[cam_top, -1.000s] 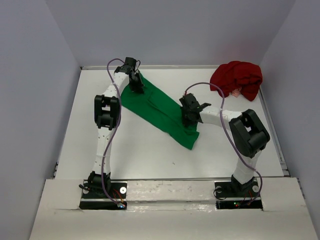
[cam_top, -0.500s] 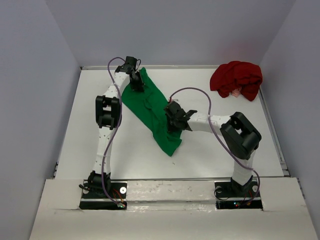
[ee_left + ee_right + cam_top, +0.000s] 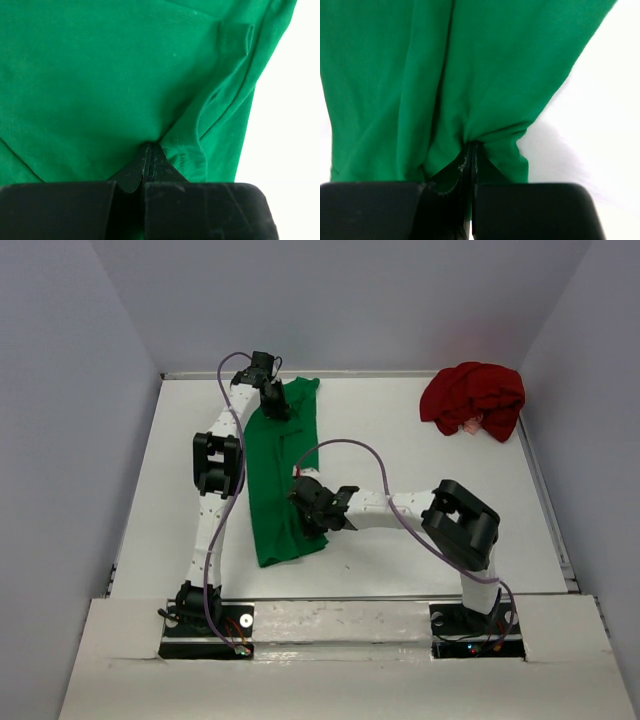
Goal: Fold and stack the t-shirts
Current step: Fold the tshirt
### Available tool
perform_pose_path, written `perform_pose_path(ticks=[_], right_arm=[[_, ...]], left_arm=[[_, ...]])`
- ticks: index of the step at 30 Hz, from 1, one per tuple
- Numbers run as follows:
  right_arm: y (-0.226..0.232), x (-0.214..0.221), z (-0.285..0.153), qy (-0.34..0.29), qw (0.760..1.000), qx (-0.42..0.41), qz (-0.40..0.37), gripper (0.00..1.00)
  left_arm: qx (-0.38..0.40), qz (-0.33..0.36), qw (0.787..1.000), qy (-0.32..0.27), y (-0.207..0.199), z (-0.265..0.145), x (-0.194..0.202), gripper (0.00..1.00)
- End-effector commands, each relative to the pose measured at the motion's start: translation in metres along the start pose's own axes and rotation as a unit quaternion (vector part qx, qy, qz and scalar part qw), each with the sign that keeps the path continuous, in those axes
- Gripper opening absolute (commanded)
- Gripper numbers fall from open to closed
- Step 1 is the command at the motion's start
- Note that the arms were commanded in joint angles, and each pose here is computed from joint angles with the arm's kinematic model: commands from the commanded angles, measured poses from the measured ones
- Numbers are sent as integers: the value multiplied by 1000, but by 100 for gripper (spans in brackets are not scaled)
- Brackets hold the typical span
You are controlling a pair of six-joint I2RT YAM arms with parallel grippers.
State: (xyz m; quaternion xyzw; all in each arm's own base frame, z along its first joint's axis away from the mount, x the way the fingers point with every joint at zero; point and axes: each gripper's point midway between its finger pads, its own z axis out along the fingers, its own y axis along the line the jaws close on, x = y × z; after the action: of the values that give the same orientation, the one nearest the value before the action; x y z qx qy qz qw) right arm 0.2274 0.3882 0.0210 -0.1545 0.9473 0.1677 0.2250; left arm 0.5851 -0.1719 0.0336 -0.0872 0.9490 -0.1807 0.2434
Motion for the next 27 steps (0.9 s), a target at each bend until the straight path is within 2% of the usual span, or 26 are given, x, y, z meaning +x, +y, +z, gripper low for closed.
perform_pose_path(ticks=[1,13,18,21,24,26,27], right_arm=[[-34,101,10,164,983,74,-38,0],[11,117,5,176,978,49,-102,0],[7,124,4,176,973,78,-126,0],[-3,119,-1,159,974,100,-123,0],[-5,116,-4,149,976,104,-118,0],[-9,118,-5,149,976,111,-115,0],[-10,118,-5,145,976,115,-110,0]], left_arm=[[5,14,999,32,8,18,19,0],[31,49,998,39,-21,20,30,0],[29,56,997,44,-25,19,35,0],[15,60,998,27,-25,8,26,0],[1,63,998,6,-25,-8,16,11],[-17,65,998,-7,-23,-16,12,23],[-18,68,997,-13,-26,-20,10,23]])
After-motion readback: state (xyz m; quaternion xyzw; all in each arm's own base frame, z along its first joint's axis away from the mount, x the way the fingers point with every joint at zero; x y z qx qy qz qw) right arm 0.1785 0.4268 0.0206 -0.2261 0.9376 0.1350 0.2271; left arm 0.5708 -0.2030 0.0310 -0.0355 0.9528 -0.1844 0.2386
